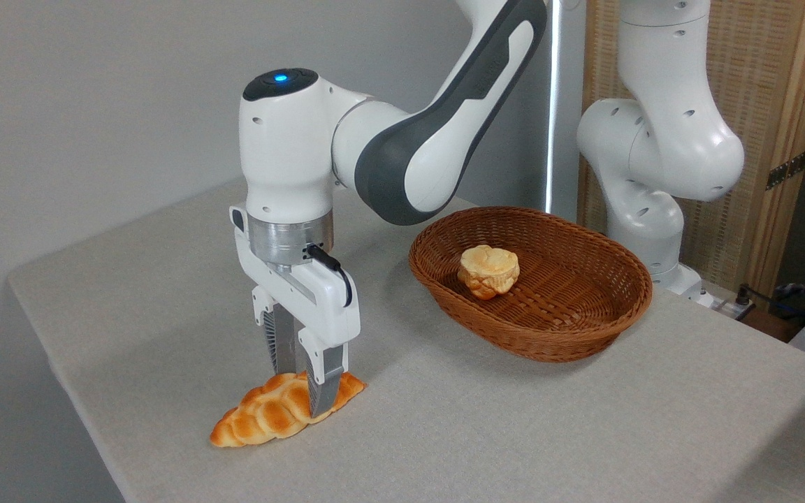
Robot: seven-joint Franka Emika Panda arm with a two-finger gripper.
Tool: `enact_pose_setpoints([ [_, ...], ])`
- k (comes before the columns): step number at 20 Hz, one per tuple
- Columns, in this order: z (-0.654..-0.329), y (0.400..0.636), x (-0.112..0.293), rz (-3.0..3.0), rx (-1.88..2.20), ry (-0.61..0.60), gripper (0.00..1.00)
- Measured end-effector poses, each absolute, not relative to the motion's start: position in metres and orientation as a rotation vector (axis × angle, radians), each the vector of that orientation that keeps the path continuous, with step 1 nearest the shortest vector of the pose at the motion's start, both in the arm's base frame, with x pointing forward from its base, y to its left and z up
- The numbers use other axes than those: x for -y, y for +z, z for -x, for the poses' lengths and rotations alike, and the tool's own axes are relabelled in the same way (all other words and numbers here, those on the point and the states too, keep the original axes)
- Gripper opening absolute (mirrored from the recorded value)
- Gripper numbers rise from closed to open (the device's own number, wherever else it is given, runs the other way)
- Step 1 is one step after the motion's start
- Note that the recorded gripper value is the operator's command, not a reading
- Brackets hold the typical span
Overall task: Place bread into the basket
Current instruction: 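Close the gripper on the middle of the braided roll, then lift the braided roll and carry it over the wicker basket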
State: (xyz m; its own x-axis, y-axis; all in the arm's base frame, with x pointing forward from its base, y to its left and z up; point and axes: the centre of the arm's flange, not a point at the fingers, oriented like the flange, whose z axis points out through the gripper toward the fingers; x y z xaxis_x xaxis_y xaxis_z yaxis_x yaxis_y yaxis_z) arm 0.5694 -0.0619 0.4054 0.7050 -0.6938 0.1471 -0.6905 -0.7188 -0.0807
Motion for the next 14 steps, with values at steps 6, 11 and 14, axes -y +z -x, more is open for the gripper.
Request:
enact_pose_setpoints([
  [6,-0.5694,0.4053,0.0618,2.883,-1.170,-0.261,0.54],
  [11,-0.5689,0.4046,0.0618,2.884,-1.171,-0.254,0.50],
  [14,-0.5680,0.4039,0.0612,2.889,-1.171,-0.239,0.47],
])
